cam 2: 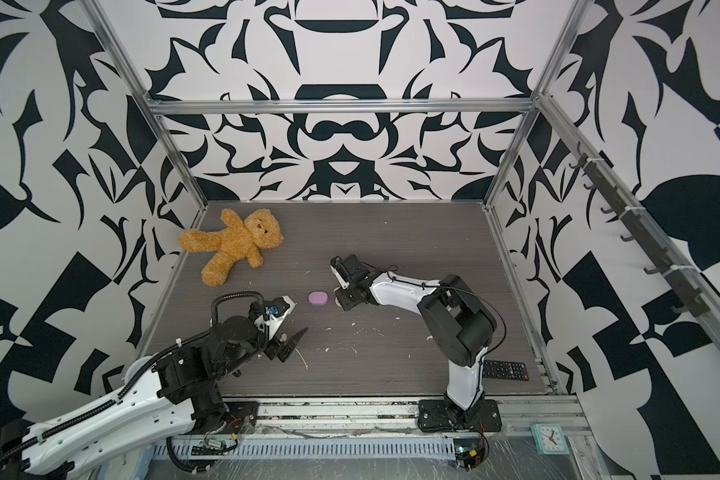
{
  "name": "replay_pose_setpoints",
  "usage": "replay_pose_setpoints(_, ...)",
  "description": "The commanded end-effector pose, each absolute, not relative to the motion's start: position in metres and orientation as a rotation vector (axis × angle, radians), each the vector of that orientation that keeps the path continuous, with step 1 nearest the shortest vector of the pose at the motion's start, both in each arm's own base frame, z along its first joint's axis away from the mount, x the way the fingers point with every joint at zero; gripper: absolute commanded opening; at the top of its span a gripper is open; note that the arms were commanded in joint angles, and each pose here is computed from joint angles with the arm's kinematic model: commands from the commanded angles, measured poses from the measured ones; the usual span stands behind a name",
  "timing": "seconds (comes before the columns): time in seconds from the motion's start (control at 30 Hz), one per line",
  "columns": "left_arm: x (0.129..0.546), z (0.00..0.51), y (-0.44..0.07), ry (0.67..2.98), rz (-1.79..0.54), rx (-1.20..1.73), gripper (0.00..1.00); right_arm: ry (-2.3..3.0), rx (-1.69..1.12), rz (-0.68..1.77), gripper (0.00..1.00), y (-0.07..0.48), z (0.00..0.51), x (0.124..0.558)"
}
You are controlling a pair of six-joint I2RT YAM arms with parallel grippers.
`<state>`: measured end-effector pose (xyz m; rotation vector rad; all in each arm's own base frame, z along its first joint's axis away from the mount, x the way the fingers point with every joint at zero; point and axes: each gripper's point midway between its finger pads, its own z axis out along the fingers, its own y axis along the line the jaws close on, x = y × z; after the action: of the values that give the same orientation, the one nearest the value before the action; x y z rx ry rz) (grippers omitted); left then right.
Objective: Insert the wireless bluetooth earbuds into the charging case
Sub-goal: 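Lower the earbud into the case slot with the right gripper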
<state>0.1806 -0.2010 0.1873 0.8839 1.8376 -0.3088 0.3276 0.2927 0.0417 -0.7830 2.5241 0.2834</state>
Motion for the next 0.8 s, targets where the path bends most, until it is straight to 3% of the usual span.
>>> replay_pose_setpoints(0.0,0.1794,0.1839,-0.1999,1.84,-0.313,0.887,0.99,2.52,-0.757,0.268,0.21,0.29,0.0566,0.3309)
replay_pose_setpoints(0.77,0.1792,0.184,-0.1998,1.84,-0.313,0.888,0.99,2.515,-0.735,0.259,0.29,0.286,0.0633,0.3299)
